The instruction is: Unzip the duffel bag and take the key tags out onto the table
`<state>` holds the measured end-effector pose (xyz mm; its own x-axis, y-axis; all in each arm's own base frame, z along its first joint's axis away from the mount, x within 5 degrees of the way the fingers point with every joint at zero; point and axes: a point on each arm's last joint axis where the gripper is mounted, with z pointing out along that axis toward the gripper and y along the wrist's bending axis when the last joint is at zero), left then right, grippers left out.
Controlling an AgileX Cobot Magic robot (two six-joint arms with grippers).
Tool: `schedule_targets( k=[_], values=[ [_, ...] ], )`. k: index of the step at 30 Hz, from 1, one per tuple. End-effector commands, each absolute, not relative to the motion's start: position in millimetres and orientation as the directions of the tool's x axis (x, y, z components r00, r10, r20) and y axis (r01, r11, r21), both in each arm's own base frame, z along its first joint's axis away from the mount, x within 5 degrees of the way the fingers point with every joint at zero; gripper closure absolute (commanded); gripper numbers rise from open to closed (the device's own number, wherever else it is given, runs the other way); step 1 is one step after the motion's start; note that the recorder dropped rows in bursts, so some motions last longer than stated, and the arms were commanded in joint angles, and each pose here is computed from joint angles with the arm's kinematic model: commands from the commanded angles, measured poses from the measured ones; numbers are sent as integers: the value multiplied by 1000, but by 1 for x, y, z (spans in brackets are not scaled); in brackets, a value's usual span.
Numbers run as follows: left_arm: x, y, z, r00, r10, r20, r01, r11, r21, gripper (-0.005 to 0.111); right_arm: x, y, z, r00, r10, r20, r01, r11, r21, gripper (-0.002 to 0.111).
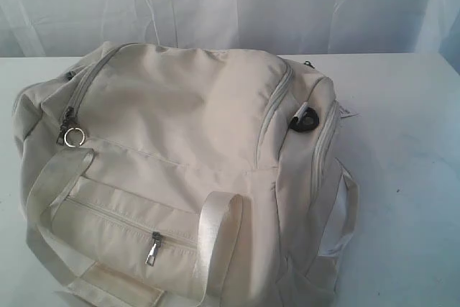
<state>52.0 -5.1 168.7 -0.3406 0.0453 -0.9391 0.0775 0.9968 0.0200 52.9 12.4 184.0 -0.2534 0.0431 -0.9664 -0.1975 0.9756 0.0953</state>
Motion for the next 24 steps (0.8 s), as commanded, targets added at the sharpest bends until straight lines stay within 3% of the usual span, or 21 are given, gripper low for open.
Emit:
schedule_targets(
  k=[1,7,11,24],
  values=[
    [52,-6,167,-343,46,-938,86,996,17,107,53,12,185,-238,42,-970,-195,977,91,108],
    [52,-6,167,-342,48,-938,87,996,19,107,53,12,185,-238,42,-970,-195,977,91,108],
    [54,-3,174,-249,248,-936,114,967,226,107,53,12,185,-238,42,-970,-195,977,91,108],
    [54,-3,175,-238,249,-939,112,967,228,107,53,12,185,-238,42,-970,-195,977,91,108]
  ],
)
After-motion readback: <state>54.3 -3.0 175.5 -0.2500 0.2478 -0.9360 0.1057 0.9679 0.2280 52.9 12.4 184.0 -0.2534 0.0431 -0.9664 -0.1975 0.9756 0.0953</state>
